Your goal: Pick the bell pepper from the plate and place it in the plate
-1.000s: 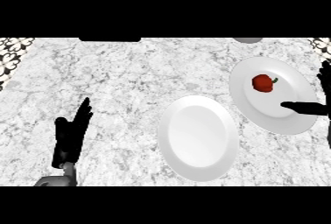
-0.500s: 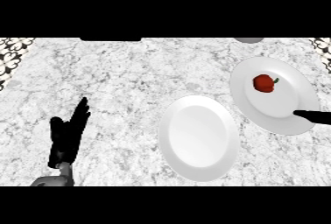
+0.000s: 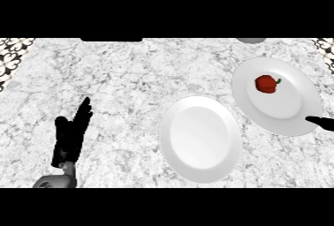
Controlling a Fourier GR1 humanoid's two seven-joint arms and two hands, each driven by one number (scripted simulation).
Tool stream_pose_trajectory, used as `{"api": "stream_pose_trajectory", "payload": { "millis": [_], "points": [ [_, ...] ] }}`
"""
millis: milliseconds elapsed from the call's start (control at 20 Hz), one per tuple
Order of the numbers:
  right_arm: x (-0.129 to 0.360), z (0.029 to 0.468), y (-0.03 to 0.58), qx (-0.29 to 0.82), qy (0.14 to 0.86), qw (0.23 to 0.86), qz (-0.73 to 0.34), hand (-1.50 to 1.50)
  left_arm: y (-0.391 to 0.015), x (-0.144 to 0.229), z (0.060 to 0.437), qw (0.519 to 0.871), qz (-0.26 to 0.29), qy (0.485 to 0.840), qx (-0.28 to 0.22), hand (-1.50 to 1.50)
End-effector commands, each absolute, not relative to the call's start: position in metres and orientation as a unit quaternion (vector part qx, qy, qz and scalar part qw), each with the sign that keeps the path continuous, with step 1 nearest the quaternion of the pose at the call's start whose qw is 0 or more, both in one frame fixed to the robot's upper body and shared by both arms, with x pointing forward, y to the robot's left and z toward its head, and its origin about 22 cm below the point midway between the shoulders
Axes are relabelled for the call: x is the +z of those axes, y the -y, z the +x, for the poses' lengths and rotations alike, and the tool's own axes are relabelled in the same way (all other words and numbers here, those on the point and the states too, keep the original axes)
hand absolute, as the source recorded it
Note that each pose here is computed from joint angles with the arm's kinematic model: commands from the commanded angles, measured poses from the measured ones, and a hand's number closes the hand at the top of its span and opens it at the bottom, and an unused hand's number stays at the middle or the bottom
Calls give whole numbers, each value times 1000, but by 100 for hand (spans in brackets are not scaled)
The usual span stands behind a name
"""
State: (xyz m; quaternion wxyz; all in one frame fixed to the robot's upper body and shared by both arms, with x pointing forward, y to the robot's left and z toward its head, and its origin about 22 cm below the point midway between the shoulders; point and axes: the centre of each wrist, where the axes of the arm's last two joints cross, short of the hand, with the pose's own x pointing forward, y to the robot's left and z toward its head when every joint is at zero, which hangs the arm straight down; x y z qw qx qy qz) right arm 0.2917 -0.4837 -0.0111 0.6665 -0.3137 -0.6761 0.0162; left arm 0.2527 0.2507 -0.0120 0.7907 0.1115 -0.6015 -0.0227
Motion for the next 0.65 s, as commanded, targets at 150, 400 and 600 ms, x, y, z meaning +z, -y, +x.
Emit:
{"api": "stream_pose_trajectory", "payload": {
  "millis": [150,400,600],
  "points": [
    [-11,259,514,-14,656,664,-358,-150,-263,-8,246,792,101,602,-25,0],
    [-9,255,519,-9,653,663,-365,-150,-237,-10,258,790,102,604,-29,0],
    [-6,251,524,-15,647,659,-385,-150,-239,-19,246,790,107,604,-16,0]
  ]
}}
